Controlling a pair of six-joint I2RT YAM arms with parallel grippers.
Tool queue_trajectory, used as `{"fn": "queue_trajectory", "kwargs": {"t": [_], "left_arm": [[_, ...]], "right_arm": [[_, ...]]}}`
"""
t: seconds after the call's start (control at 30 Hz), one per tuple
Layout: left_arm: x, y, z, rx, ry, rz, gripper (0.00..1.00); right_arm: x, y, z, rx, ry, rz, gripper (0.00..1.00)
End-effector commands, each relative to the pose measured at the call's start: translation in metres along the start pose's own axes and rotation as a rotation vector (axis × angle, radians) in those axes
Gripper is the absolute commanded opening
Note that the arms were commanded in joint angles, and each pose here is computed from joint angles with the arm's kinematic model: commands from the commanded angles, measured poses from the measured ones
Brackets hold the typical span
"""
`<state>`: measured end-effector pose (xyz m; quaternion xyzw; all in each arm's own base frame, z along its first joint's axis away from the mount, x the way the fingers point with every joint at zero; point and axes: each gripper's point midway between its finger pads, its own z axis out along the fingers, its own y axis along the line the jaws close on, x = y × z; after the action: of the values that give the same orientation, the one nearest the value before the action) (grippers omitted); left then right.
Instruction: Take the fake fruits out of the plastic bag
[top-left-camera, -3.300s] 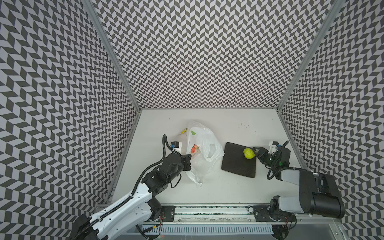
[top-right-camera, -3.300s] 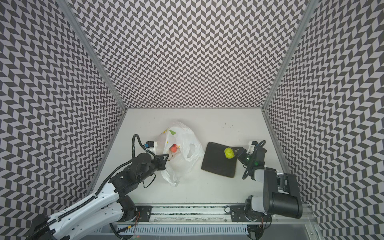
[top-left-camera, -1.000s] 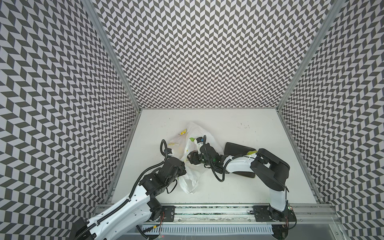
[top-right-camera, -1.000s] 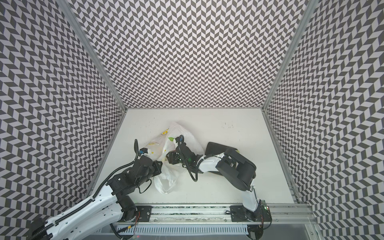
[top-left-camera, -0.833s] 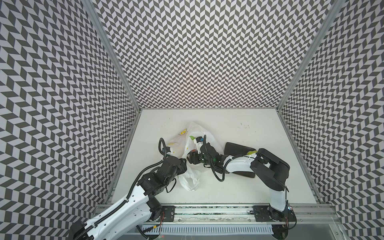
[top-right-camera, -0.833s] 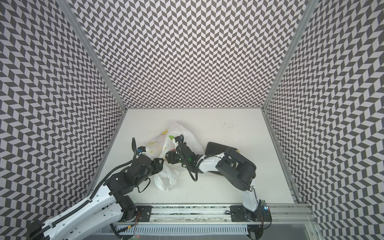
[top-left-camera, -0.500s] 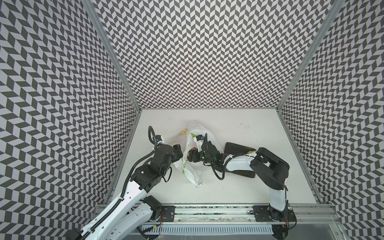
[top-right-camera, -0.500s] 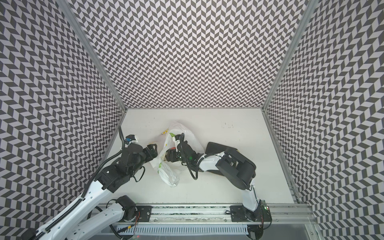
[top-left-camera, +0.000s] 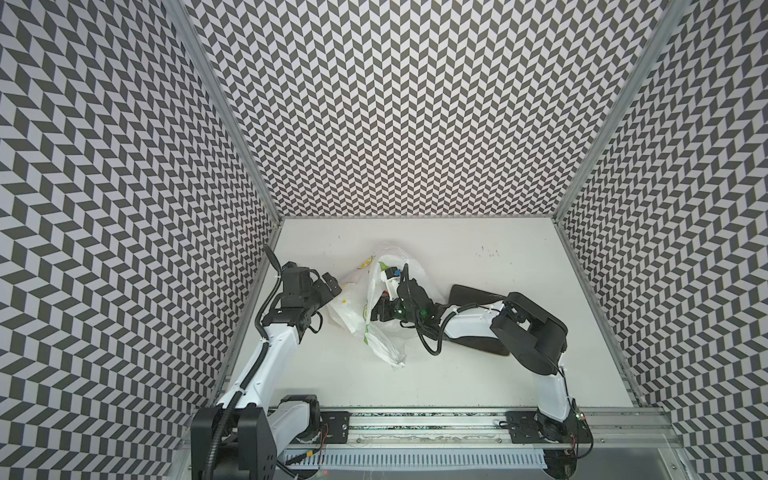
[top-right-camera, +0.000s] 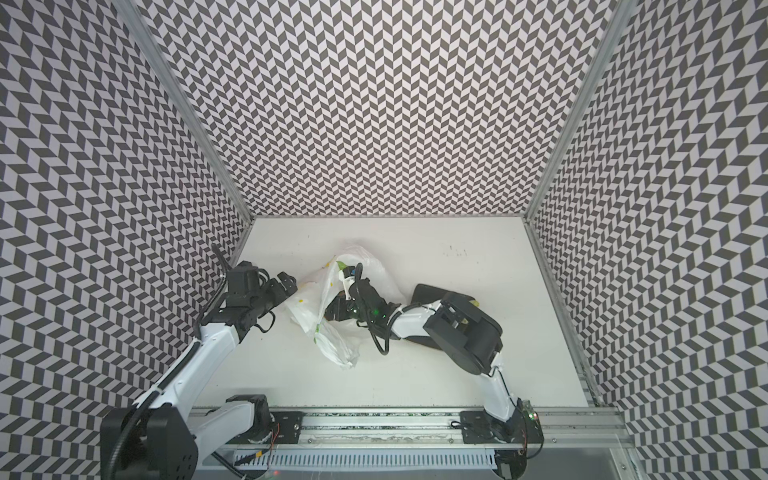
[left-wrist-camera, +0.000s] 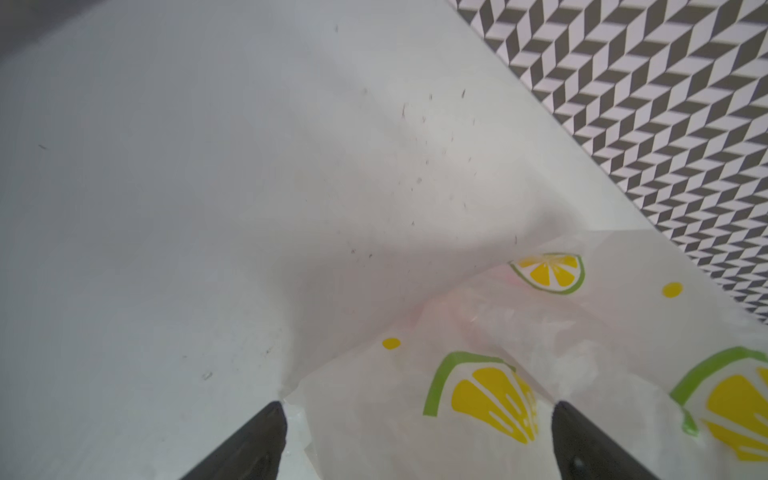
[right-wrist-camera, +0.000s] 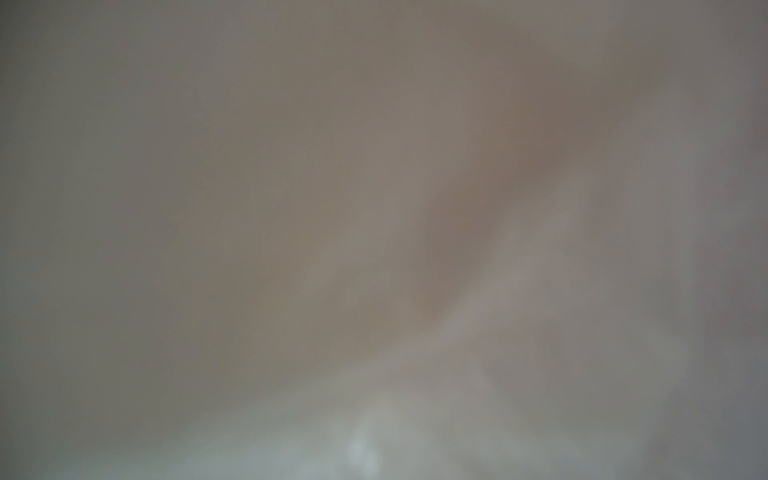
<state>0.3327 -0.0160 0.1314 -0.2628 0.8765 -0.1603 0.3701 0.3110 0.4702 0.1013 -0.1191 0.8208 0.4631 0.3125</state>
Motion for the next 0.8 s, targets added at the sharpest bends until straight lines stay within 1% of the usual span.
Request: {"fn": "queue_trajectory", "kwargs": {"t": [0.0, 0.13, 0.23, 0.3, 0.4, 0.47, 0.5, 0.53, 0.67, 0.77], "left_arm": [[0.002, -0.019, 0.011, 0.119, 0.025, 0.006, 0.98], [0.012, -0.016, 0.021, 0.126, 0.06, 0.002, 0.85], [0.015, -0.016, 0.023, 0.136, 0.066, 0.004, 0.62], [0.013, -0.02, 0.021, 0.154, 0.062, 0.012, 0.41], [0.007, -0.029, 0.014, 0.19, 0.043, 0.04, 0.16], [0.003, -0.038, 0.007, 0.222, 0.032, 0.064, 0.04], [0.001, -0.043, 0.002, 0.246, 0.028, 0.075, 0.01], [0.0, -0.049, -0.003, 0.271, 0.022, 0.091, 0.0], [0.003, -0.076, -0.026, 0.364, -0.003, 0.169, 0.0], [0.018, -0.095, -0.039, 0.408, 0.008, 0.252, 0.0]], "right_arm": [[-0.008, 0.01, 0.007, -0.053, -0.026, -0.004, 0.84], [-0.007, 0.01, 0.01, -0.06, -0.021, -0.006, 0.86], [-0.01, 0.011, 0.008, -0.058, -0.029, -0.009, 0.87], [-0.011, 0.011, 0.004, -0.056, -0.035, -0.015, 0.87], [-0.017, 0.011, -0.005, -0.055, -0.056, -0.02, 0.88], [-0.022, 0.012, -0.014, -0.06, -0.067, -0.026, 0.88], [-0.024, 0.011, -0.019, -0.067, -0.071, -0.026, 0.89], [-0.027, 0.012, -0.024, -0.074, -0.077, -0.026, 0.89], [-0.032, 0.006, -0.043, -0.067, -0.092, -0.036, 0.91], [-0.034, 0.002, -0.052, -0.062, -0.103, -0.031, 0.92]]}}
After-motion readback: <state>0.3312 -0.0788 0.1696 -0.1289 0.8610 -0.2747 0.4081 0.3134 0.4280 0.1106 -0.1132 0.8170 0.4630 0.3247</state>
